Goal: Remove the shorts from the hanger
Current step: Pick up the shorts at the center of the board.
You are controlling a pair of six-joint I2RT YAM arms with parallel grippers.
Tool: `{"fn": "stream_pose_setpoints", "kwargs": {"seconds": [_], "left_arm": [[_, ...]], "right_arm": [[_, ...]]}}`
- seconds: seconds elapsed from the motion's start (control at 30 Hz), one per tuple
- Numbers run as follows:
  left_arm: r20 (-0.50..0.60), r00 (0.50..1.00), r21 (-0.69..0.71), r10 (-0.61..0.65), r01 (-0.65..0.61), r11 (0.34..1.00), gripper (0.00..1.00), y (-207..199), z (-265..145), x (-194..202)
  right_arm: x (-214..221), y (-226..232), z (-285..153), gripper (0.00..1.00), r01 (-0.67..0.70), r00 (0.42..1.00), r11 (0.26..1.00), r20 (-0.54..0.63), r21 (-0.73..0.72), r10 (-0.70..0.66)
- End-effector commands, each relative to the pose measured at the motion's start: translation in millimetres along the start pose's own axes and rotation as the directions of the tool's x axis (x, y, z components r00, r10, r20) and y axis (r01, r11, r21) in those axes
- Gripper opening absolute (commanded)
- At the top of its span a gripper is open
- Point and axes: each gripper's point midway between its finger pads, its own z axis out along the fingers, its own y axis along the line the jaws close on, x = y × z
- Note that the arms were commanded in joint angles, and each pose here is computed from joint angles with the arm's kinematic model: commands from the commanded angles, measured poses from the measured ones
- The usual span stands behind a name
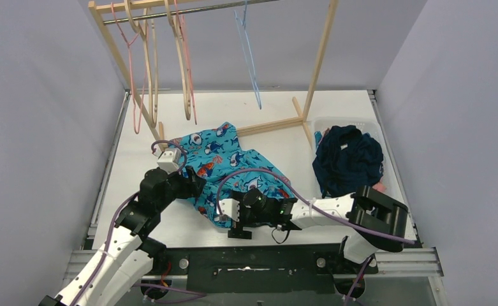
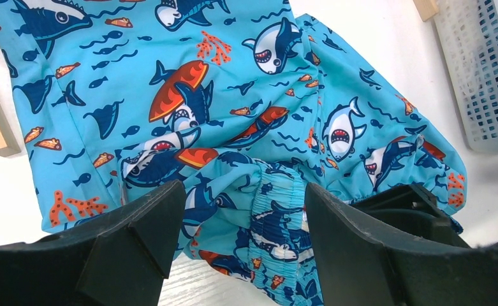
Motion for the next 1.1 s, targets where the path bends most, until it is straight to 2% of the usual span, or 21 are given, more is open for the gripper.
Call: {"fn": "stream_pose_setpoints", "kwargs": {"seconds": [0.0,0.17,0.33,0.47,0.6,0.67,0.73,0.8,0.83,0.97,1.07], "left_arm": [[0.085,0.996,0.031,0.005,-0.007,0.999,0.68,-13,-5,-29],[0.085,0.996,0.032,0.005,-0.008,0.999,0.68,-13,-5,-29],[0.084,0.996,0.034,0.006,-0.009,0.999,0.68,-14,-5,-29],[0.083,0.997,0.035,0.006,-0.009,0.999,0.68,-14,-5,-29],[0.083,0.997,0.036,0.006,-0.009,0.999,0.68,-14,-5,-29],[0.081,0.997,0.037,0.006,-0.01,0.999,0.68,-14,-5,-28],[0.079,0.997,0.038,0.007,-0.01,0.999,0.68,-15,-5,-28],[0.077,0.997,0.039,0.008,-0.011,0.999,0.68,-15,-5,-27],[0.077,0.997,0.038,0.008,-0.011,0.999,0.68,-15,-5,-27],[0.079,0.997,0.041,0.009,-0.013,0.999,0.68,-16,-6,-27],[0.079,0.997,0.045,0.009,-0.013,0.999,0.68,-17,-5,-27]], "right_arm": [[-17,-37,7,0.98,-0.002,0.999,0.983,0.048,0.183,-0.007],[-9,-79,-4,0.98,-0.277,0.956,0.91,0.188,0.31,0.226],[-2,-82,-1,0.97,-0.304,0.95,0.891,0.181,0.337,0.256],[10,-106,-2,0.98,-0.385,0.923,0.802,0.191,0.456,0.334],[16,-126,2,0.98,-0.405,0.912,0.749,0.176,0.524,0.369],[24,-126,14,0.97,-0.415,0.904,0.773,0.122,0.481,0.409],[32,-111,28,1.0,-0.404,0.907,0.839,0.04,0.365,0.419],[37,-87,39,0.92,-0.404,0.909,0.888,-0.011,0.22,0.416],[40,-77,41,0.84,-0.421,0.903,0.893,-0.026,0.16,0.43],[55,-55,41,0.35,-0.497,0.862,0.866,-0.083,0.051,0.5],[61,-54,31,0.09,-0.501,0.856,0.861,-0.1,0.087,0.508]]}}
